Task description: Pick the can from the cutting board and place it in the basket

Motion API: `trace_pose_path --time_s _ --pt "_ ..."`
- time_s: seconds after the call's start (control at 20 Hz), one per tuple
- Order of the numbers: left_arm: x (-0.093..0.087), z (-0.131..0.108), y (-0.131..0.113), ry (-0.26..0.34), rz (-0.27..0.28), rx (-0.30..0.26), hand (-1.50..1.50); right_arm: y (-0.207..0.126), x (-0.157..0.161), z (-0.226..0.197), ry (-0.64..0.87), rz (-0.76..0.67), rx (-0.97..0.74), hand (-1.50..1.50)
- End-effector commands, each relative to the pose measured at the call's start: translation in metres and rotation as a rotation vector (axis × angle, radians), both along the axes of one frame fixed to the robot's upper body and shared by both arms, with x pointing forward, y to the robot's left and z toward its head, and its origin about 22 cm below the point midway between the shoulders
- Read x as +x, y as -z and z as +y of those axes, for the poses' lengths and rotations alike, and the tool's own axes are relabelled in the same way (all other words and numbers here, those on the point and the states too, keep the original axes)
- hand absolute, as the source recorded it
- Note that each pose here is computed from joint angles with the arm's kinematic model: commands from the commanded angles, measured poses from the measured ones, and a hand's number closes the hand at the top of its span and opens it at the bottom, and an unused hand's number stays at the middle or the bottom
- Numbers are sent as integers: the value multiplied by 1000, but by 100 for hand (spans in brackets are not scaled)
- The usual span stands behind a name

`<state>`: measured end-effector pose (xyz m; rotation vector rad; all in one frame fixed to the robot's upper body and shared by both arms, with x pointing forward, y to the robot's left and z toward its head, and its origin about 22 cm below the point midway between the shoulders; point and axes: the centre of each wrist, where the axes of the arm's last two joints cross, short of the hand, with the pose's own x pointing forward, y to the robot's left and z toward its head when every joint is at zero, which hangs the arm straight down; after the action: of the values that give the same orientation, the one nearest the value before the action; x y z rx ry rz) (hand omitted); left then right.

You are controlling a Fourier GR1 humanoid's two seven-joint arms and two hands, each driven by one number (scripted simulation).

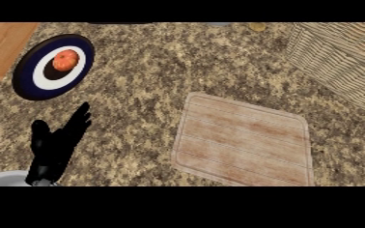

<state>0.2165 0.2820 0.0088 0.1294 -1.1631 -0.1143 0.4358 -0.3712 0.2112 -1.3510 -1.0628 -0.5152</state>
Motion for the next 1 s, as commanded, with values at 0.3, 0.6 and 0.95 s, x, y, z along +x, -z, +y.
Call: trace_pose_path --time_s 0.3,0.6,0.95 --pt "-32 7 37 -83 143 -10 0 36 -18 -39 46 233 -103 -150" --pt "-35 20 42 -113 153 -15 0 14 -20 -40 20 152 -126 -150" --pt "-33 6 43 -105 144 -22 0 -6 -33 -51 116 -29 -78 -150"
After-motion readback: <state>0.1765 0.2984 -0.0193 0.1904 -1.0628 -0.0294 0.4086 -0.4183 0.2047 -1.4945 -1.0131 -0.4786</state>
